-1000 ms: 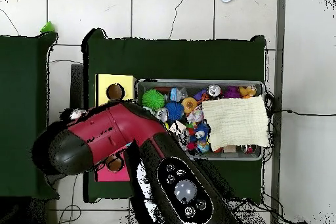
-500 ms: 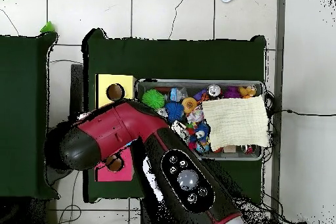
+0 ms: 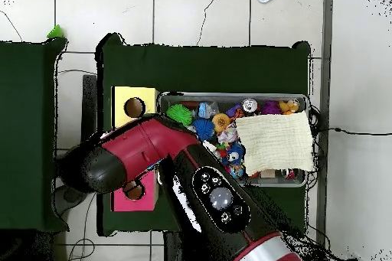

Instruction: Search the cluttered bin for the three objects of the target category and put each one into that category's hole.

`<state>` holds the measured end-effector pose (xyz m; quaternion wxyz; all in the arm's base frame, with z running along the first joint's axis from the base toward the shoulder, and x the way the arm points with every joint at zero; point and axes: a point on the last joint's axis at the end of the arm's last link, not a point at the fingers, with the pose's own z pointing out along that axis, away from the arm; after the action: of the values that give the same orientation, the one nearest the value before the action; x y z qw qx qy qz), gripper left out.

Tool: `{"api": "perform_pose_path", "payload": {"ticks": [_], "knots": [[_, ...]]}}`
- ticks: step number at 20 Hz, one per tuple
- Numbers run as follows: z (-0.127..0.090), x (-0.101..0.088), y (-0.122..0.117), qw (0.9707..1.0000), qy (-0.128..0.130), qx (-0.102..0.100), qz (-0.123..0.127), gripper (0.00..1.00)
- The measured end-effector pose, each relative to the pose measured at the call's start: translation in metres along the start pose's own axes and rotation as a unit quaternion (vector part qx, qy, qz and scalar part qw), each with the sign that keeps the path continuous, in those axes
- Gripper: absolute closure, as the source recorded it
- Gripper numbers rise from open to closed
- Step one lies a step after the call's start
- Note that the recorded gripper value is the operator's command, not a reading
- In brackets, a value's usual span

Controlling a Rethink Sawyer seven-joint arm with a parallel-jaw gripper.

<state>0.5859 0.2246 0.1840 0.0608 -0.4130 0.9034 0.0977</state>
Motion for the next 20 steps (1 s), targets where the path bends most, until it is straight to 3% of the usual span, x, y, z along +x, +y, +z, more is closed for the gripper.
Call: {"api": "perform_pose_path", "payload": {"ticks": [14, 20], "knots": [[0.046, 0.008, 0.009, 0.9995, -0.012, 0.009, -0.029, 1.00], [0.055, 0.009, 0.014, 0.9994, -0.011, 0.008, -0.032, 1.00]]}}
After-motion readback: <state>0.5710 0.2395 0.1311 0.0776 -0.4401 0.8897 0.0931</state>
